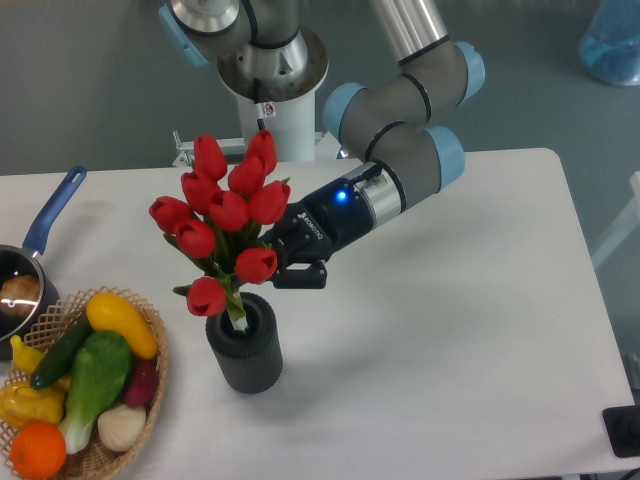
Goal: Insert the flowers into the vase
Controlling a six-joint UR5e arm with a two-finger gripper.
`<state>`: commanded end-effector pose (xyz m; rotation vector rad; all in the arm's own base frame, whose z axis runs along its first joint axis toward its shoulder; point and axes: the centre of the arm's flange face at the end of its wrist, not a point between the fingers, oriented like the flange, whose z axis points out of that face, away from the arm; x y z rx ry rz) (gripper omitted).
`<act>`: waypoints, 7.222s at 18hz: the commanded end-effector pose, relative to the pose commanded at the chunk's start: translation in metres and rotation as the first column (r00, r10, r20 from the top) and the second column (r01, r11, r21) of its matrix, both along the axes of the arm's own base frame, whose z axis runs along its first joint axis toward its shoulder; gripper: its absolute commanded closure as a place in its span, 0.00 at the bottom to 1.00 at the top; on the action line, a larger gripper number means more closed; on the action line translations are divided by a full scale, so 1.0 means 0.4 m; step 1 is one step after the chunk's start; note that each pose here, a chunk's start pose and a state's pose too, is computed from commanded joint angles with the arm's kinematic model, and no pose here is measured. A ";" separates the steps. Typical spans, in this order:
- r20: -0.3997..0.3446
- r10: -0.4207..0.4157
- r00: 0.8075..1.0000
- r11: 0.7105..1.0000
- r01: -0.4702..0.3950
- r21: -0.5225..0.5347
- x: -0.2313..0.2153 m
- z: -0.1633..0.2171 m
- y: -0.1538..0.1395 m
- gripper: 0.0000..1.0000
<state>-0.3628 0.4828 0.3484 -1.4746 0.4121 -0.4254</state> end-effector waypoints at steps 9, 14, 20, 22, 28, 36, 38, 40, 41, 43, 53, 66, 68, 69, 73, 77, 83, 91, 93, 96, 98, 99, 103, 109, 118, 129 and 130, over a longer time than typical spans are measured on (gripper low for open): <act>0.004 0.006 1.000 1.000 -0.006 -0.006 -0.015 -0.038 0.001 0.78; 0.003 0.008 1.000 1.000 -0.008 -0.007 -0.003 -0.075 -0.005 0.78; 0.007 0.011 1.000 1.000 -0.011 -0.009 0.006 -0.110 -0.013 0.77; -0.005 0.012 1.000 1.000 -0.012 -0.003 0.010 -0.124 -0.015 0.77; -0.004 0.013 1.000 1.000 -0.013 -0.004 0.016 -0.149 -0.019 0.77; -0.014 0.014 1.000 1.000 -0.014 0.002 0.011 -0.200 -0.014 0.77; -0.011 0.014 1.000 1.000 -0.014 -0.001 0.010 -0.206 -0.013 0.77; -0.011 0.014 1.000 1.000 -0.014 -0.002 0.010 -0.209 -0.013 0.77; -0.010 0.014 1.000 1.000 -0.014 -0.002 0.009 -0.212 -0.012 0.77; -0.012 0.016 1.000 1.000 -0.016 -0.005 0.005 -0.226 -0.013 0.77; -0.017 0.014 1.000 1.000 -0.014 -0.023 0.003 -0.252 -0.009 0.77; -0.018 0.013 1.000 0.999 -0.013 -0.039 -0.002 -0.270 -0.006 0.73; -0.019 0.014 1.000 0.999 -0.015 -0.038 -0.005 -0.271 -0.006 0.64; -0.020 0.013 1.000 0.999 -0.014 -0.037 -0.003 -0.269 -0.005 0.63; -0.023 0.014 1.000 0.999 -0.015 -0.036 -0.006 -0.267 -0.006 0.59; -0.031 0.015 0.999 0.999 -0.016 -0.031 -0.006 -0.267 -0.006 0.49; -0.047 0.015 0.999 1.000 -0.016 -0.022 -0.003 -0.274 -0.008 0.32; -0.053 0.019 0.998 1.000 -0.020 -0.018 -0.005 -0.275 -0.012 0.00; -0.053 0.019 0.998 1.000 -0.020 -0.018 -0.003 -0.272 -0.012 0.00; -0.079 0.016 0.997 0.997 -0.022 -0.073 -0.006 -0.275 -0.018 0.00; -0.097 0.014 0.995 0.995 -0.023 -0.100 -0.005 -0.277 -0.022 0.00; -0.101 0.014 0.995 0.995 -0.024 -0.099 -0.005 -0.268 -0.022 0.00; -0.201 0.026 0.979 0.986 -0.058 -0.157 -0.025 -0.211 -0.051 0.00; -0.293 0.056 0.955 0.970 -0.122 -0.212 -0.042 -0.094 -0.091 0.00; -0.501 0.147 0.853 0.897 -0.329 -0.296 -0.181 0.068 -0.204 0.00; -0.770 0.207 0.603 0.541 -0.727 -0.424 -0.395 0.243 -0.547 0.00; -0.786 0.187 0.590 0.503 -0.744 -0.439 -0.404 0.258 -0.557 0.00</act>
